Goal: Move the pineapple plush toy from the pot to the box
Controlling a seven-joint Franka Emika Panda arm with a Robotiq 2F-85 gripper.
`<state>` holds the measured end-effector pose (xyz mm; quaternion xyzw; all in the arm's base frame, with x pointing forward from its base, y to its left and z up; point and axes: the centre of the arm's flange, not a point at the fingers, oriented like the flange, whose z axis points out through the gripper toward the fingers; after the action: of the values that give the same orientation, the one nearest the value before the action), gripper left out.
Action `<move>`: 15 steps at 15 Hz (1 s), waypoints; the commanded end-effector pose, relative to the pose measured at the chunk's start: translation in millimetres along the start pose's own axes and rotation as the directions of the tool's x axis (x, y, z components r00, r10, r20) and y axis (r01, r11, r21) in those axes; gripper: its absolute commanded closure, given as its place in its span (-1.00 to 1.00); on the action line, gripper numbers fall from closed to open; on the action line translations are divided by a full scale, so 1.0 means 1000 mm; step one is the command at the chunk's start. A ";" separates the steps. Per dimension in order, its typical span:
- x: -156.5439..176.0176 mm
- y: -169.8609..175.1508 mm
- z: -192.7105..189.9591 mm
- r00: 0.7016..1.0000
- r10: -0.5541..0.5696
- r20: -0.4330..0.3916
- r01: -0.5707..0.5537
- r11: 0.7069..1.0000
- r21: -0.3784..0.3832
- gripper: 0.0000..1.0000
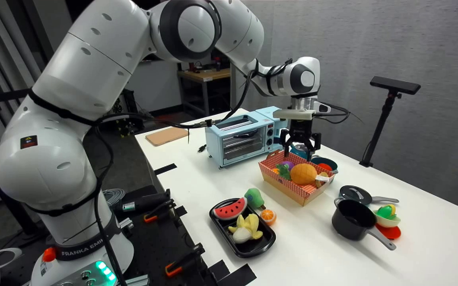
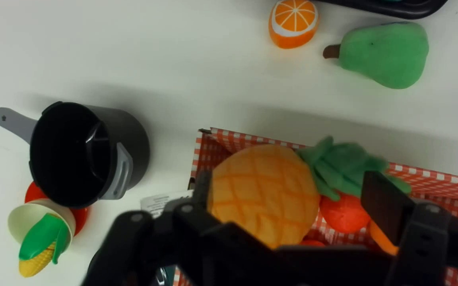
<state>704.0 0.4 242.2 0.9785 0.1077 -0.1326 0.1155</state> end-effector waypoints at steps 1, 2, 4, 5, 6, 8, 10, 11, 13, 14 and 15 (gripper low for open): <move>-0.002 -0.003 0.000 1.000 0.002 -0.013 -0.002 0.999 -0.032 -1.00; -0.001 -0.003 0.000 1.000 0.001 -0.013 -0.001 0.999 -0.032 -1.00; -0.001 -0.004 0.001 1.000 0.001 -0.013 -0.001 1.000 -0.031 -1.00; -0.002 -0.002 0.001 1.000 0.001 -0.013 -0.001 1.000 -0.024 -1.00; -0.004 0.001 0.001 1.000 -0.010 -0.011 0.010 1.000 -0.029 -1.00; -0.012 0.010 0.002 0.999 -0.019 -0.033 0.017 0.998 -0.053 -1.00; 0.000 0.004 0.003 1.000 -0.010 -0.012 0.010 1.000 -0.030 -1.00; 0.000 0.006 0.003 1.000 -0.009 -0.016 0.009 0.999 -0.034 -1.00; 0.000 0.008 0.004 1.000 -0.009 -0.018 0.008 0.999 -0.034 -1.00; 0.000 0.008 0.004 1.000 -0.009 -0.018 0.008 0.999 -0.034 -1.00; 0.000 0.008 0.004 1.000 -0.009 -0.018 0.008 0.999 -0.034 -1.00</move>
<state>705.3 -8.4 240.1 0.9771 0.1151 -0.1222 0.1306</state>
